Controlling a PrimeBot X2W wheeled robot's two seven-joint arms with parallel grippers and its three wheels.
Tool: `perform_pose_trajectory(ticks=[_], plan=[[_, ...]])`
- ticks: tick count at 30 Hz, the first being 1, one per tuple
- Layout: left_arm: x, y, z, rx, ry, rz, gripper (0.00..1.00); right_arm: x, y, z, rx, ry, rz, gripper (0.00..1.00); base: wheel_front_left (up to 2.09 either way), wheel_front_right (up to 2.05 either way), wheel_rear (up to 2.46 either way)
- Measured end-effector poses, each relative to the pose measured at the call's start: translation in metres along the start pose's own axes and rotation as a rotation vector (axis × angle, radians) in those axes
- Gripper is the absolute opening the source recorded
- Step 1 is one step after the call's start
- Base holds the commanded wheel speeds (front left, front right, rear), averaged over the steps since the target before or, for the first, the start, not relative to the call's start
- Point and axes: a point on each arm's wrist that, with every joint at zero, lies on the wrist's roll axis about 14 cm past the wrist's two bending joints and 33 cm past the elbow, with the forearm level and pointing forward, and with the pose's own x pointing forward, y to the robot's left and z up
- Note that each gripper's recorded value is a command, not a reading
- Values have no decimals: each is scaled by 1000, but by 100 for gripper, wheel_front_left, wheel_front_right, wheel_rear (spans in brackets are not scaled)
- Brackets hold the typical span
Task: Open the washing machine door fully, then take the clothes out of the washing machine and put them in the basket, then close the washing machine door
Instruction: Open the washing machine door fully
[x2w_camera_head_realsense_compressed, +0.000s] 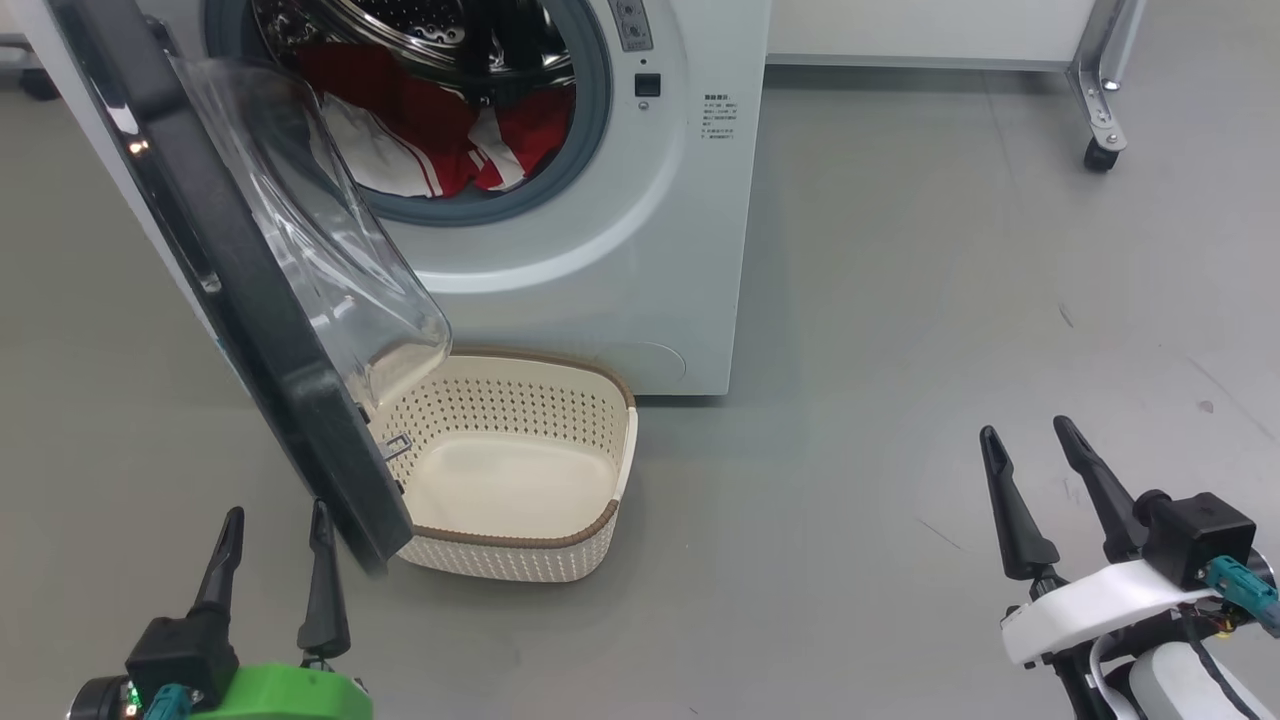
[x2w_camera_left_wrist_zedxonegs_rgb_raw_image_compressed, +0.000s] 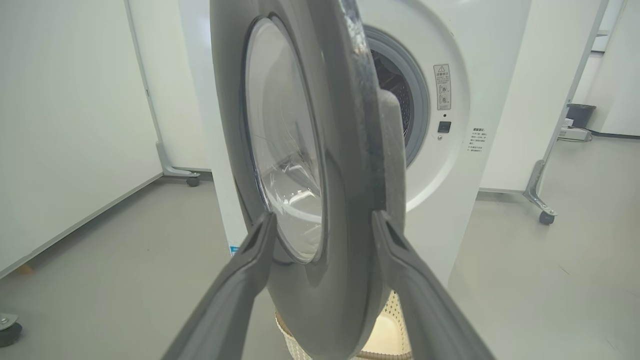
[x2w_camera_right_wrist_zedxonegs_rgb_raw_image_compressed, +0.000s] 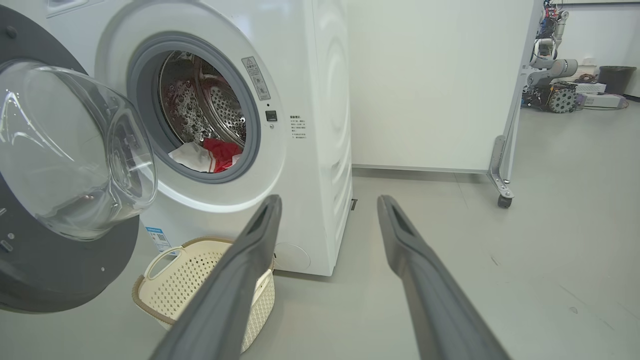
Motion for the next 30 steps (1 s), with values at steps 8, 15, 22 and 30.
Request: perform_pose_trajectory(ticks=[8,15,22,30], plan=[[1,0,-6,-1,18,-3,100,-4,-10,-1,-8,-11,-49,100,0,0,0],[2,0,-11,15,34,-9,100,-6,-13,-3,-13,-13,-73,100,0,0,0],[3,-1,-19,15,60,-13,100,-3,-13,-5,-11,-15,-83,100,0,0,0],[3,0,-21,16,65,-11,100,-4,-13,-8,-10,-10,-91,100,0,0,0]])
